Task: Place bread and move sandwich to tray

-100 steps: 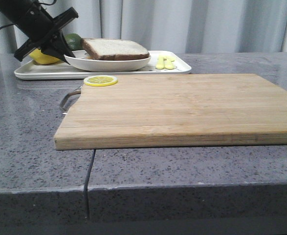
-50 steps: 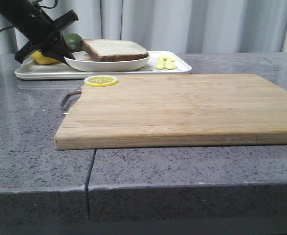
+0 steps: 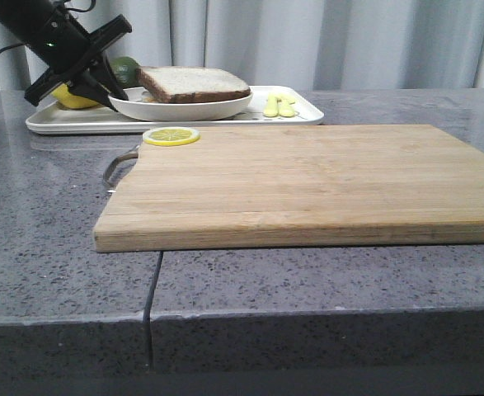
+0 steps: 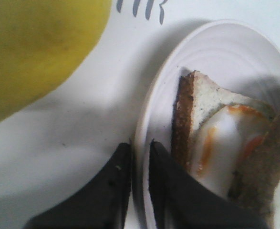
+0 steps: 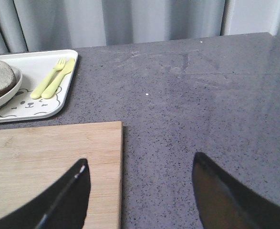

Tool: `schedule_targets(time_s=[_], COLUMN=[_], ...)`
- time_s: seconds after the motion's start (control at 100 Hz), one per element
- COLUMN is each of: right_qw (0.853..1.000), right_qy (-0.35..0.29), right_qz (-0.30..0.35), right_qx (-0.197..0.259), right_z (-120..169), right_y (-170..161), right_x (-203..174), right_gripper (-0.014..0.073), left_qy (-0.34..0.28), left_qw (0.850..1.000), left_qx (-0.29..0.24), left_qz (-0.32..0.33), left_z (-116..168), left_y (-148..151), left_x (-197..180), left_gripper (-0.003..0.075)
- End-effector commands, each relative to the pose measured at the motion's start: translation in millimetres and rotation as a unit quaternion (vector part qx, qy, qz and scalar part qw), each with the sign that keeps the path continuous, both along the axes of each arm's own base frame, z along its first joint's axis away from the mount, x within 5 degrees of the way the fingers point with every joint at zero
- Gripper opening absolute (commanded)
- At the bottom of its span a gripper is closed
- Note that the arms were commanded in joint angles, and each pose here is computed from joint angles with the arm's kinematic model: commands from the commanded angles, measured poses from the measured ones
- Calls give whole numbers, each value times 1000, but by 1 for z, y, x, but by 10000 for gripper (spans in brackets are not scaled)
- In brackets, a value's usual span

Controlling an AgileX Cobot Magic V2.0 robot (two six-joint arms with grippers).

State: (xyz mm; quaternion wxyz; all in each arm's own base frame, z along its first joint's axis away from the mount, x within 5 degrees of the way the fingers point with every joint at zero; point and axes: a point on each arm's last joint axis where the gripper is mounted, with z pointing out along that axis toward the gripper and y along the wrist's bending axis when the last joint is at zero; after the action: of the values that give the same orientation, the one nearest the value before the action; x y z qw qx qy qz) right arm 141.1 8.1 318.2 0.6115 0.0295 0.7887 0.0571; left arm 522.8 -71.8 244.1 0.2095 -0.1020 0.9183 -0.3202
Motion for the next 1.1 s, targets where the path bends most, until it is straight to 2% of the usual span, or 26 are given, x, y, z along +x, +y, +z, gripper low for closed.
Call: schedule_targets(time_s=[0.0, 0.07, 0.19, 0.38, 0.51, 0.61, 0.75, 0.92, 1.09], right_qw=[999, 999, 999, 999, 999, 999, 999, 999, 999], right_qy=[-53, -53, -53, -54, -54, -54, -54, -54, -54], right_qz=[-3, -3, -3, -3, -3, -3, -3, -3, -3], right_qx=[3, 3, 3, 3, 3, 3, 3, 3, 3], right_z=[16, 16, 16, 17, 17, 17, 17, 17, 17], right_y=[-1, -1, -1, -1, -1, -1, -1, -1, -1], right_x=[1, 1, 1, 1, 1, 1, 1, 1, 1], right_gripper=[472, 472, 472, 472, 472, 472, 472, 472, 472], left_qy=[-56, -54, -46, -54, -60, -73, -127, -206, -262], left_qw=[998, 998, 999, 998, 998, 996, 991, 976, 961], left_qx=[-29, -25, -25, -21, 17, 36, 40, 57, 70], left_qz=[8, 8, 7, 2, -13, -23, -23, -43, -51], left_z=[52, 51, 53, 72, 90, 113, 156, 213, 253], left_y=[1, 3, 9, 16, 22, 26, 29, 25, 23], left_x=[-9, -9, -11, -19, -29, -39, -59, -96, -131], left_gripper=[236, 318, 397, 402, 402, 400, 400, 400, 400])
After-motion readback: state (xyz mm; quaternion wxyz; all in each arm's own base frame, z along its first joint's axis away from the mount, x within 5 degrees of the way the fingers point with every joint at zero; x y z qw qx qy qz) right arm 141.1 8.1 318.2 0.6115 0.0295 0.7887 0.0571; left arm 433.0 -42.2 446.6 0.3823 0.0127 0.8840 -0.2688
